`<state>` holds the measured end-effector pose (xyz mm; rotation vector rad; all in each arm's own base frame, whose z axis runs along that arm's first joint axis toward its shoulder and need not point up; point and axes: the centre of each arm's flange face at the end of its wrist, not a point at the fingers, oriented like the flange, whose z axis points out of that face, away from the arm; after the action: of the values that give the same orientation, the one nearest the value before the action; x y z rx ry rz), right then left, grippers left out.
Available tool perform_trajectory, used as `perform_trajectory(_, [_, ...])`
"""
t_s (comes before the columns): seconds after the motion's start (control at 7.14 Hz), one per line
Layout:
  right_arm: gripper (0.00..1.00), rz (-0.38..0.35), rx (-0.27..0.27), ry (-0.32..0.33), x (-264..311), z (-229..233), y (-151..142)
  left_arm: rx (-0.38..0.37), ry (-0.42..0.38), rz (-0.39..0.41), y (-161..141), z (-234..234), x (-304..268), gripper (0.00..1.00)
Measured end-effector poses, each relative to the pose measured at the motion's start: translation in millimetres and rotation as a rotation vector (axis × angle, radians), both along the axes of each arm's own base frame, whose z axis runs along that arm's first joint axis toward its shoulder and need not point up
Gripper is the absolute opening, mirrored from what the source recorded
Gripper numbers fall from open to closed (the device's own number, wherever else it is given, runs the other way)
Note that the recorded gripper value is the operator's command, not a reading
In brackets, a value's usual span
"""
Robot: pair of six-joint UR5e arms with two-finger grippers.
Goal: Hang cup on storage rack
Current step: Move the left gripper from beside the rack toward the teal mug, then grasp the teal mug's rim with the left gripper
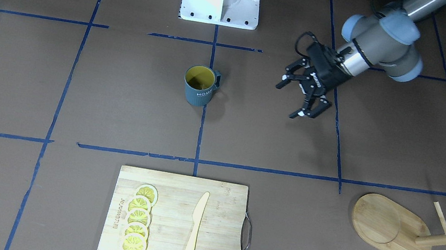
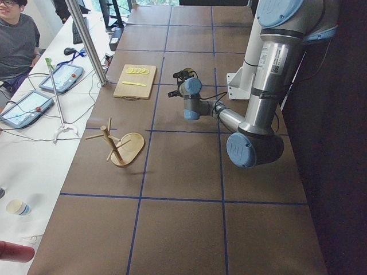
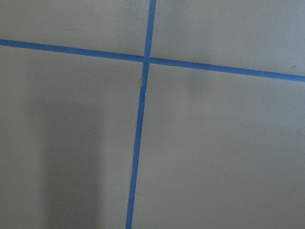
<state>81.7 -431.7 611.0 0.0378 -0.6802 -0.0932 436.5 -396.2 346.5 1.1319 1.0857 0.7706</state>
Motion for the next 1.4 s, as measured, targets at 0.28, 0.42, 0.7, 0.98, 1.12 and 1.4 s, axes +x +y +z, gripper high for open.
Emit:
perform_trajectory(0.28, [1.0,0.0,0.001,0.0,0,0,0,-0.034,0.062,-0.069,42,-26,54,1.0])
perform_trajectory(0.42, [1.0,0.0,0.0,0.001,0,0,0,-0.045,0.086,-0.11,60,-39,75,1.0])
perform_trajectory(0.7, [1.0,0.0,0.0,0.001,0,0,-1,-0.057,0.103,-0.145,80,-55,111,1.0])
perform_trajectory(0.98, [1.0,0.0,0.001,0.0,0,-1,-1,-0.056,0.105,-0.155,83,-65,133,0.99])
perform_trajectory(1.12, [1.0,0.0,0.002,0.0,0,-1,-1,-0.056,0.101,-0.153,83,-67,143,0.96])
perform_trajectory(1.4, [1.0,-0.002,0.001,0.001,-1,0,-1,-0.058,0.09,-0.152,81,-67,158,0.68])
